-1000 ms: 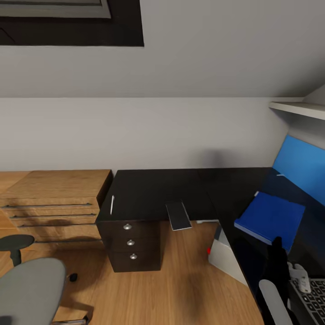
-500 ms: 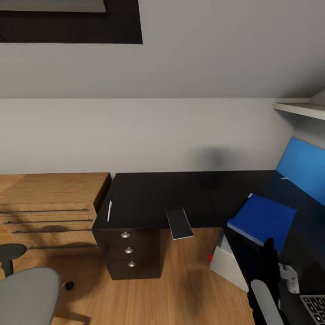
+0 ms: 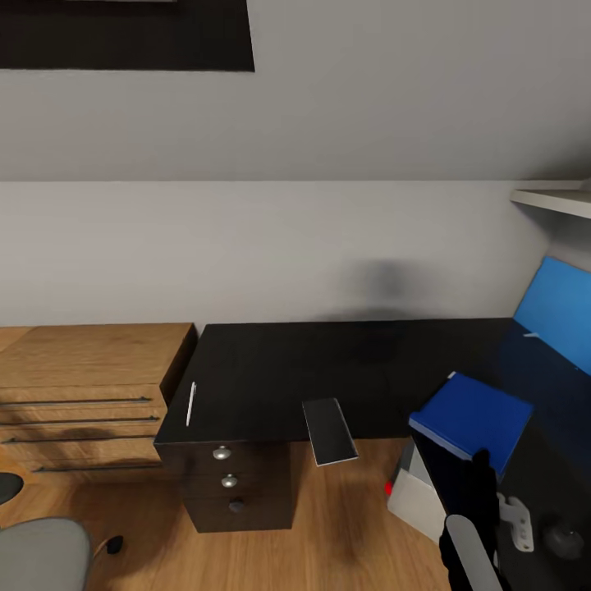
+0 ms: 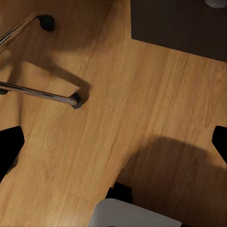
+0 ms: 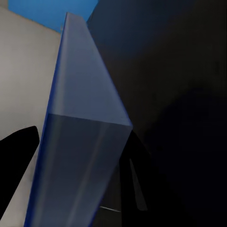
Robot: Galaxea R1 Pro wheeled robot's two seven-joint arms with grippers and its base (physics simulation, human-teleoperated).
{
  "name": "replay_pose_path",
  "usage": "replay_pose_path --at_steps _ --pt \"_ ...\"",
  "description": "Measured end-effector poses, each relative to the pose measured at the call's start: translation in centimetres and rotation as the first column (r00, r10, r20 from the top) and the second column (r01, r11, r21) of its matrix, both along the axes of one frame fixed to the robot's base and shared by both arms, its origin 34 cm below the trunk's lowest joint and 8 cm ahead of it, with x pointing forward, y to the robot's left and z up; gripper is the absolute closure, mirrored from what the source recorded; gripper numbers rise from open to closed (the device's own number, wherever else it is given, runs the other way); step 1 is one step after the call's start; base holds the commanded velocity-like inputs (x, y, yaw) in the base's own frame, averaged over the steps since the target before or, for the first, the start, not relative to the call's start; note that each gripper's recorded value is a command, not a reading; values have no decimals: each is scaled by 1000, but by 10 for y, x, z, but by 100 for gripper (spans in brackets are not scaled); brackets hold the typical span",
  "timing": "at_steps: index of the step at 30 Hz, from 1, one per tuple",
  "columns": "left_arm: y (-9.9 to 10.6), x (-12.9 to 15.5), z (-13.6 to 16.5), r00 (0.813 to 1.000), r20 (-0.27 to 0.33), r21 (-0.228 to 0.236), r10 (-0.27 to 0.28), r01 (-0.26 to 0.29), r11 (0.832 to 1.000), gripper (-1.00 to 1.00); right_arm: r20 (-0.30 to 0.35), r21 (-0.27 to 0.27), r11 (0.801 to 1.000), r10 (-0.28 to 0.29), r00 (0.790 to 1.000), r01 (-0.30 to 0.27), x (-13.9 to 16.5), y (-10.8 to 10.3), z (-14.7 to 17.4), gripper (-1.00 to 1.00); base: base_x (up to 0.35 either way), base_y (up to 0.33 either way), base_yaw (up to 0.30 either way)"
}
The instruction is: In the bedroom, organize the workspace by keeping the computer under the desk, ensuring the monitor is on the desk, placing the keyboard on the desk next to the monitor, placing the mouse on the desk next to the keyboard, moving the folder from the swivel chair onto the desk next to the mouse, stacking the notebook on top of the folder with the pen on top of the notebook, and positioning the swivel chair next to the desk.
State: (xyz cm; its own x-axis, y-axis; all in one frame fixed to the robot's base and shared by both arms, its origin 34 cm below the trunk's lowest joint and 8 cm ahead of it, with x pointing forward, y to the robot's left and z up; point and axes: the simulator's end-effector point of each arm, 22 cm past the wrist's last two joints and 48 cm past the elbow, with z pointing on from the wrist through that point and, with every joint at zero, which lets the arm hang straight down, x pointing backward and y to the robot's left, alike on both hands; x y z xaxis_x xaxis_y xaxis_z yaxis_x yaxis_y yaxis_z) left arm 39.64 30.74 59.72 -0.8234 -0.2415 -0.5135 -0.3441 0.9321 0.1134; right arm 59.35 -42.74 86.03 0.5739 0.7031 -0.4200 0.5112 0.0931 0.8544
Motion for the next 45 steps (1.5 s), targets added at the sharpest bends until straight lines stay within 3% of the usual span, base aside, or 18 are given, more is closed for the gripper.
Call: replay_pose_path --at_steps 5,8,31,36,42,45 --pt "0 0 0 1000 0 0 1 -1 1000 -100 -31 20 996 -89 996 89 -9 -10 -4 100 7 0 0" --pt "-1 0 0 1000 0 -1 0 0 1000 -100 -33 19 994 -103 994 103 -10 -12 -5 100 1 0 0" --pt "0 6 3 1000 31 1 3 -3 1000 -100 -19 15 995 -96 995 97 -7 -12 -1 100 0 0 -109" --pt "-10 22 11 994 113 0 12 -12 1000 -100 -20 16 995 -95 995 96 -7 -13 -3 100 0 0 -3" --pt "-12 27 6 991 130 0 14 -14 1000 -100 -26 20 996 -92 995 93 -6 -14 -12 100 0 0 0" --pt "-7 47 15 984 179 10 16 -18 1000 -100 -30 22 997 -79 996 80 -3 -13 -17 100 0 0 0"
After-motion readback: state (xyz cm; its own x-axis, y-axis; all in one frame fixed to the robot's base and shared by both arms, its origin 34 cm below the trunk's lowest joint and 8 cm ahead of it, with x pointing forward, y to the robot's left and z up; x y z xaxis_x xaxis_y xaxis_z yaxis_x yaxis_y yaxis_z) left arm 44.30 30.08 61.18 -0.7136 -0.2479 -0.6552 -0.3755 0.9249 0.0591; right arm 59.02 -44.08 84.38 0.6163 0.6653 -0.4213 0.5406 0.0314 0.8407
